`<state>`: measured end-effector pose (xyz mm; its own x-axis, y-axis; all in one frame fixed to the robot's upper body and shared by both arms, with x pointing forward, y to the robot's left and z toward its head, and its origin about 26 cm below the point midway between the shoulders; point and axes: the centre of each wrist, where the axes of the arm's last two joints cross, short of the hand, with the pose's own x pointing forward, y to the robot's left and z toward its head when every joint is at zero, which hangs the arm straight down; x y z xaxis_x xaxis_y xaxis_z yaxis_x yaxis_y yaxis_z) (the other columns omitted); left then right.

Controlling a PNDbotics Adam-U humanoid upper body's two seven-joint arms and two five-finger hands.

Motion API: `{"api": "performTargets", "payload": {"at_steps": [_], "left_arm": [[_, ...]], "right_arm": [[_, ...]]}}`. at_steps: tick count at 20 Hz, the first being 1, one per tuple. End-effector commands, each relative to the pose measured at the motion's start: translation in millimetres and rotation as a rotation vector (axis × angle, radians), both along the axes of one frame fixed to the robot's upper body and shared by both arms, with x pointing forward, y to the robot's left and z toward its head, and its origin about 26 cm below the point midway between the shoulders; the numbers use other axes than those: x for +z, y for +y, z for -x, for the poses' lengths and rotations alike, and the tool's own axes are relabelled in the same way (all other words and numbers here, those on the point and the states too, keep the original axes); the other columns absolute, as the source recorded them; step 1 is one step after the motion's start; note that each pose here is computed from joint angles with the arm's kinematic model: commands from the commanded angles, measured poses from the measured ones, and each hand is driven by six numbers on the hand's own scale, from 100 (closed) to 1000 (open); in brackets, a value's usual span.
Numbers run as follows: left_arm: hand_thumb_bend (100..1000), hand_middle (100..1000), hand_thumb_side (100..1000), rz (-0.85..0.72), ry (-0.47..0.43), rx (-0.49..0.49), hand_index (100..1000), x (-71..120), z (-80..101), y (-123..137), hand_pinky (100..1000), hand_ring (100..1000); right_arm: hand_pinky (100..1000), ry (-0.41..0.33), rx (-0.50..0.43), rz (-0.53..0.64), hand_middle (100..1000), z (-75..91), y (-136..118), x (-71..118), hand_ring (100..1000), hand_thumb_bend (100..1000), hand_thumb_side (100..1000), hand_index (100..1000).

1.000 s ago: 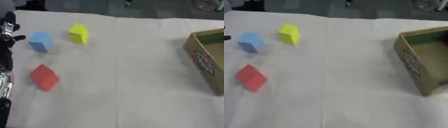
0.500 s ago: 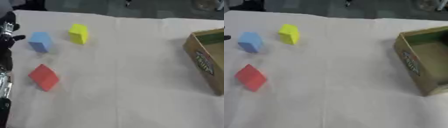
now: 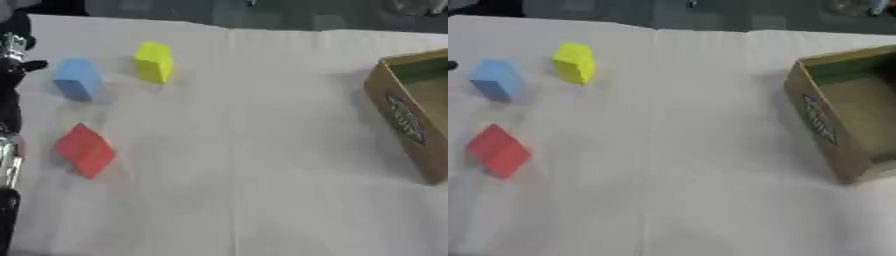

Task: Pick up the objects with one hand, pass them to the other hand, and then place them into the box on the other side of the table.

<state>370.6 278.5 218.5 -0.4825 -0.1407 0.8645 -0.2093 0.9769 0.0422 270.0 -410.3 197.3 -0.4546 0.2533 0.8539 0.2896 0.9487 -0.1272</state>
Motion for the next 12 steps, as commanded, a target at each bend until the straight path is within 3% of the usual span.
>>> {"api": "performTargets", "payload": {"at_steps": [1, 7, 12], "left_arm": [[499, 578, 518, -0.153, -0.035, 0.035, 780, 30.3, -4.2, 16, 657, 794], [551, 611, 506, -0.453, 0.015, 0.040, 802, 76.3, -25.4, 37, 686, 808], [620, 664, 506, -0.703, 0.149, -0.021, 845, 98.9, -48.4, 59, 733, 833]], "right_arm": [[1000, -0.016, -0.011, 0.040, 773, 2.3, -5, 12.4, 763, 100, 605, 790], [1000, 0.001, -0.020, 0.051, 773, 4.0, -7, 9.2, 763, 100, 605, 790], [1000, 0.011, -0.021, 0.061, 773, 4.7, -7, 7.1, 763, 100, 606, 790]]}}
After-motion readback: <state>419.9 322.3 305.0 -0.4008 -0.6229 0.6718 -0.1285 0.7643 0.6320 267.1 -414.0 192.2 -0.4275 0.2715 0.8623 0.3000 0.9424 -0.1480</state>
